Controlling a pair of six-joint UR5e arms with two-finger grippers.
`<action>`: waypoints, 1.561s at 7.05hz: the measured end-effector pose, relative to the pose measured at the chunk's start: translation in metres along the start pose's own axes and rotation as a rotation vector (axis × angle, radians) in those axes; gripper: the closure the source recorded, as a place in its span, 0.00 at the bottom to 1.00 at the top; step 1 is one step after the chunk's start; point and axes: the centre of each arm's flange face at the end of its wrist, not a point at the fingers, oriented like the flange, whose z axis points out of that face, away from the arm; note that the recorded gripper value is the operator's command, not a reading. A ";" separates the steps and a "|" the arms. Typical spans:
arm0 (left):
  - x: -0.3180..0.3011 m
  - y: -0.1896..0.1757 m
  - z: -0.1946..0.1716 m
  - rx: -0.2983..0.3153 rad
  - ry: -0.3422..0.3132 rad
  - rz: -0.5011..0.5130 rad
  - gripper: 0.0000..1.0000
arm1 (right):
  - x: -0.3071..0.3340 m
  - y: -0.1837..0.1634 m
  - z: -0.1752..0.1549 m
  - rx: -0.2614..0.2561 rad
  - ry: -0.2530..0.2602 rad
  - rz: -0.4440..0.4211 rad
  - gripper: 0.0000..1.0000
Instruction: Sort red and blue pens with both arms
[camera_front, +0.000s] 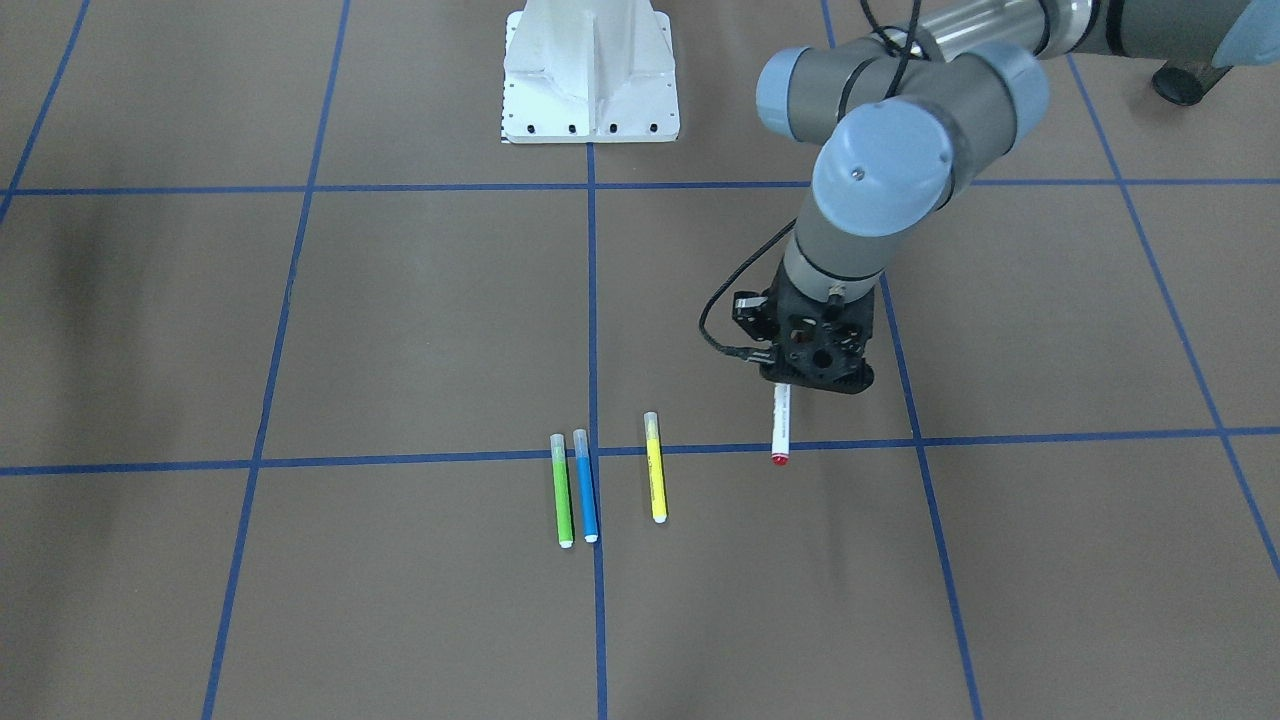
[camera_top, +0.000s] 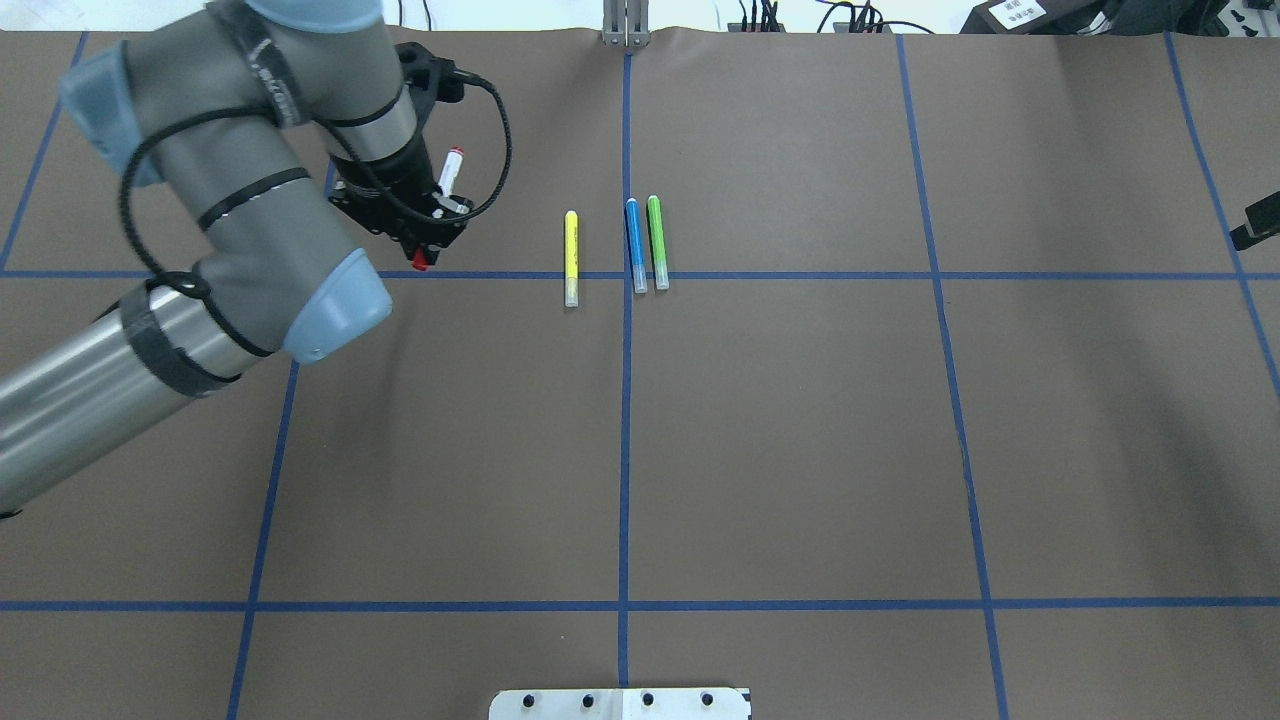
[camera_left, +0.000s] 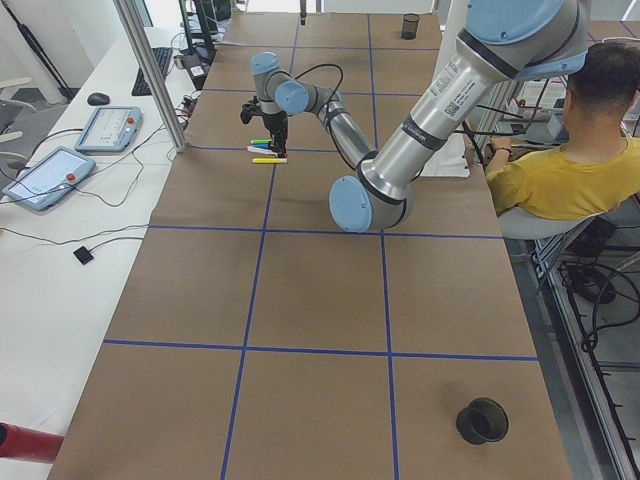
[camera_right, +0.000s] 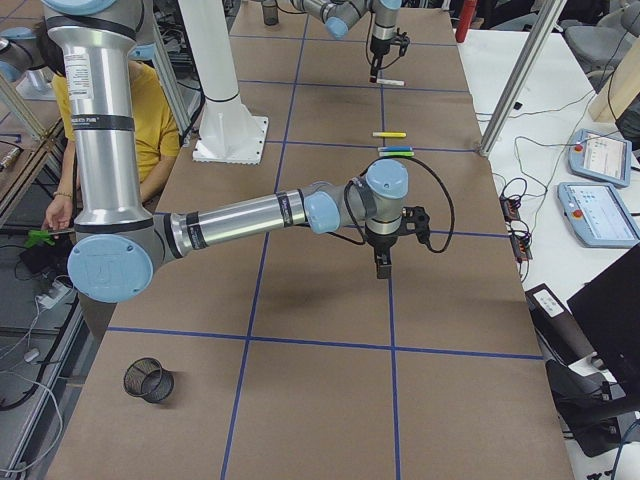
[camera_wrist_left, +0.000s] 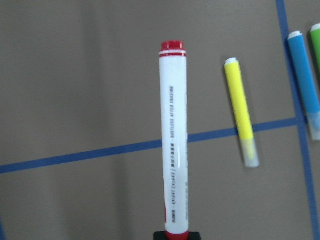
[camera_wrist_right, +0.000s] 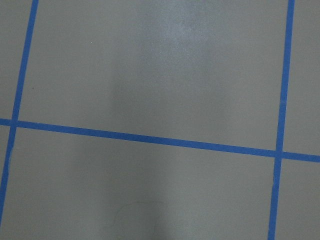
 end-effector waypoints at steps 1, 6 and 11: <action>-0.044 0.030 -0.017 -0.016 -0.034 0.083 1.00 | 0.000 0.000 0.000 -0.001 0.000 0.001 0.00; -0.320 0.197 -0.059 -0.114 -0.213 0.490 1.00 | 0.003 0.003 0.004 -0.010 0.001 0.004 0.00; -0.490 0.449 -0.010 -0.264 -0.429 0.631 1.00 | 0.006 0.008 0.009 -0.021 0.002 0.009 0.00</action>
